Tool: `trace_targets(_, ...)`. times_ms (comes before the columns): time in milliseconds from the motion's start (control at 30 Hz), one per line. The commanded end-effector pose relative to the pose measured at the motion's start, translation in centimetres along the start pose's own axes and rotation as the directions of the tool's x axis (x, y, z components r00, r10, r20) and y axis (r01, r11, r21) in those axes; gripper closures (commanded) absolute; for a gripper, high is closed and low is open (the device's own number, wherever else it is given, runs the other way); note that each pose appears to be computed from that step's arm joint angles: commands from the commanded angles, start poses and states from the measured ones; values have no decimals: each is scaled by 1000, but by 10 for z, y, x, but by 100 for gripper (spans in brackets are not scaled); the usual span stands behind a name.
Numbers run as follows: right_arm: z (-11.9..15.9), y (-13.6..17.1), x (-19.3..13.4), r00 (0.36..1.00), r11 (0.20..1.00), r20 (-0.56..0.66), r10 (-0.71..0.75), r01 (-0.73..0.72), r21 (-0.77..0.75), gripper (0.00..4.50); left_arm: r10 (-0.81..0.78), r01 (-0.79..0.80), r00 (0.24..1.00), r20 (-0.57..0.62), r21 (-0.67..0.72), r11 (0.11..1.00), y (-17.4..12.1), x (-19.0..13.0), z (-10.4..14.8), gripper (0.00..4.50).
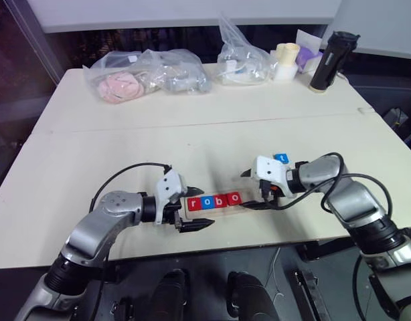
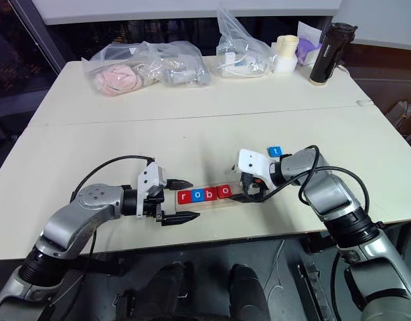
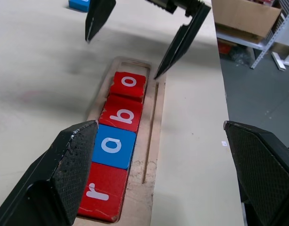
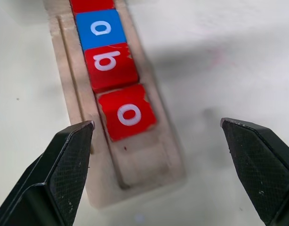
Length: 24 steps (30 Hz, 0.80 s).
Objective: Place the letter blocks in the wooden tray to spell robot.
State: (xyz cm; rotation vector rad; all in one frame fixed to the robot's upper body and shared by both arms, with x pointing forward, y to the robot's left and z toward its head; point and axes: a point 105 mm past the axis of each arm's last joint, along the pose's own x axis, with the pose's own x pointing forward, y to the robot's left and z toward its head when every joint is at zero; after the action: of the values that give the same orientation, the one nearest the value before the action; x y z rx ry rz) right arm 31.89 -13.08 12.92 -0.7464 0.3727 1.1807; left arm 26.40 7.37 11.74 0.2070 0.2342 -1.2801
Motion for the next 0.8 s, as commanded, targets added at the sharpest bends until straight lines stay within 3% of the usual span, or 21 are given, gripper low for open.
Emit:
trace_targets(33, 6, -16, -11, 997, 997, 12, -75, 75, -31, 7, -9, 8, 1000, 27, 43, 999, -1, 2, 10, 0)
trace_targets(400, -8, -23, -1, 995, 994, -12, -100, 100, -37, 7, -9, 8, 1000, 29, 44, 999, -1, 2, 12, 0)
trace_targets(800, 9, -13, 16, 998, 997, 39, -51, 53, -55, 7, 5, -7, 1000, 29, 40, 999, -2, 1, 12, 0)
